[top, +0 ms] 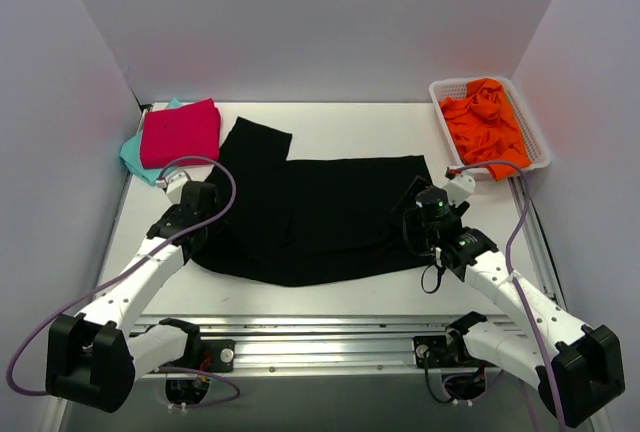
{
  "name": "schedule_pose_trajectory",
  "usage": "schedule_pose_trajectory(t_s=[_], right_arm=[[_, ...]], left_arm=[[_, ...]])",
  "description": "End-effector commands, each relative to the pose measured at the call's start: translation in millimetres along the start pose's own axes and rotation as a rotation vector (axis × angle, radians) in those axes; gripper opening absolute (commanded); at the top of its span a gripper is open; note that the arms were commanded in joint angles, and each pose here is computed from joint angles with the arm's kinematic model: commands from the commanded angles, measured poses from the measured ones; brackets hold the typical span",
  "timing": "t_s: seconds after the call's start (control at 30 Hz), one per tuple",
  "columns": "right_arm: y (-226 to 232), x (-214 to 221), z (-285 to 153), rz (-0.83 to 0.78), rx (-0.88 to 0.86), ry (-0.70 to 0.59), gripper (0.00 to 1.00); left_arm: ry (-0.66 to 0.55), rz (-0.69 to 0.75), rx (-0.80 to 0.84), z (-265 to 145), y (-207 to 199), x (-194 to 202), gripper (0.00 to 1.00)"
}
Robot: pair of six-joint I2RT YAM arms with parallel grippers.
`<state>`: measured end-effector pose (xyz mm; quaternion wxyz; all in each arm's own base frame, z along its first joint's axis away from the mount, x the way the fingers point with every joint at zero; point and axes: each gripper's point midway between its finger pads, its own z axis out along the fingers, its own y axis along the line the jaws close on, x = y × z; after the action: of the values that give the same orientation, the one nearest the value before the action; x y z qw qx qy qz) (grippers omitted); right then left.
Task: Fold and stack the t-shirts
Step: Fold the tshirt
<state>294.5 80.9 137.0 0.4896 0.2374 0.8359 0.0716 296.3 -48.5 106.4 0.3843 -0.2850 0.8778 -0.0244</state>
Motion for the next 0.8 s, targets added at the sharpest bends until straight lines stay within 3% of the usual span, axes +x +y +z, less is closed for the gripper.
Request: schedule_pose_trajectory(t_s=[0.0,0.2,0.4,0.57,0.77], right_arm=[[1.1,-3.0,0.5,-0.003,-0.003,-0.008,0.80],[-6.8,5.8,4.8,0.006,0.033,0.014,0.81],[-28.8,30.2,26.2,0.004,0.150,0.073,0.79],[-65.5,36.4,46.1,0.040,0.252,0.120,0.72],[-88.9,23.8,52.3,0.076,0.321,0.110,0.70]], left_arm=[[0.008,0.004,-0.083,-1.0,23.9,7.4,0.95],[-0.032,-0.035,-0.052,-7.4,14.6,-6.7,0.94],[-0.117,-0.100,0.077,-18.6,-6.6,-25.8,0.94],[-0.078,-0.117,0.207,-8.5,-23.7,-3.3,0.94],[-0.036,-0.105,0.239,1.2,-28.2,11.9,0.94]])
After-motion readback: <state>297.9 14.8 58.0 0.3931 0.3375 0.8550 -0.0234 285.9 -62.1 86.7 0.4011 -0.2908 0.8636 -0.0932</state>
